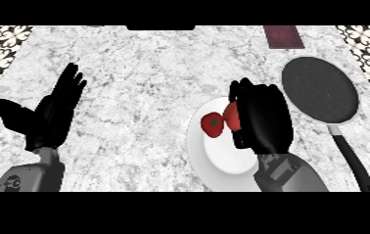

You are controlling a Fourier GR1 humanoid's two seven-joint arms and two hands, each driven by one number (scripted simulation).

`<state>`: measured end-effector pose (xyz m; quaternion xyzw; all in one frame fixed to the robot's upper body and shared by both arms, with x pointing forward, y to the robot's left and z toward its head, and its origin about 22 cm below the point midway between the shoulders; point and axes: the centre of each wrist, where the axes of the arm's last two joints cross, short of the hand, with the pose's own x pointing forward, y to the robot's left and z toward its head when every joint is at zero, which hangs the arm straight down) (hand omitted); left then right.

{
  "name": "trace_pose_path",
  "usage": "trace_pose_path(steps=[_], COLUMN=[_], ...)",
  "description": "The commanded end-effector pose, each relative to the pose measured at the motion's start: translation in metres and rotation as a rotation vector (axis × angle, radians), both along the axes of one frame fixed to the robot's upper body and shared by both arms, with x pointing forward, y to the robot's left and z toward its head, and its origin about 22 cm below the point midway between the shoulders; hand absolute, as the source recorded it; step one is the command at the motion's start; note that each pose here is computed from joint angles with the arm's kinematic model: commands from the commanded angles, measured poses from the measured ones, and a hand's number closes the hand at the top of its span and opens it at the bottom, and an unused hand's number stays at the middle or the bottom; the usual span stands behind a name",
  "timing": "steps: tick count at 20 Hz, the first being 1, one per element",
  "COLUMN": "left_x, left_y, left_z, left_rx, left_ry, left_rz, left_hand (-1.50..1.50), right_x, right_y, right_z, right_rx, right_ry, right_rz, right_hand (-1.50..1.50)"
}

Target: Pick the bell pepper from the plate and place it in the pan

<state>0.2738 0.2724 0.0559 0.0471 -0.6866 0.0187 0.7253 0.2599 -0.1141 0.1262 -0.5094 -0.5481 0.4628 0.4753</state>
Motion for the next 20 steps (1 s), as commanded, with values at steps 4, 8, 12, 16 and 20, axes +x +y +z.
trace_pose_path(steps=[4, 8, 12, 16, 20], left_x=[-0.007, 0.016, 0.008, -0.006, -0.003], left_y=[-0.006, -0.003, -0.018, 0.009, -0.002], left_z=[0.001, 0.003, -0.012, -0.004, 0.005], left_rx=[-0.008, 0.001, -0.007, 0.002, -0.009], left_ry=[-0.01, -0.013, 0.001, 0.014, 0.002], left_rz=[0.024, 0.006, 0.008, -0.003, 0.0], left_hand=[0.0, 0.0, 0.0, 0.0, 0.0], right_x=[-0.018, 0.007, 0.017, 0.029, 0.056], right_y=[-0.008, -0.049, -0.076, -0.13, -0.16], right_z=[0.062, 0.084, 0.095, 0.077, 0.06], right_rx=[0.063, 0.111, 0.147, 0.164, 0.19], right_ry=[-0.125, -0.149, -0.201, -0.222, -0.233], right_rz=[-0.055, -0.113, -0.186, -0.228, -0.257], right_hand=[1.5, 1.5, 1.5, 1.5, 1.5])
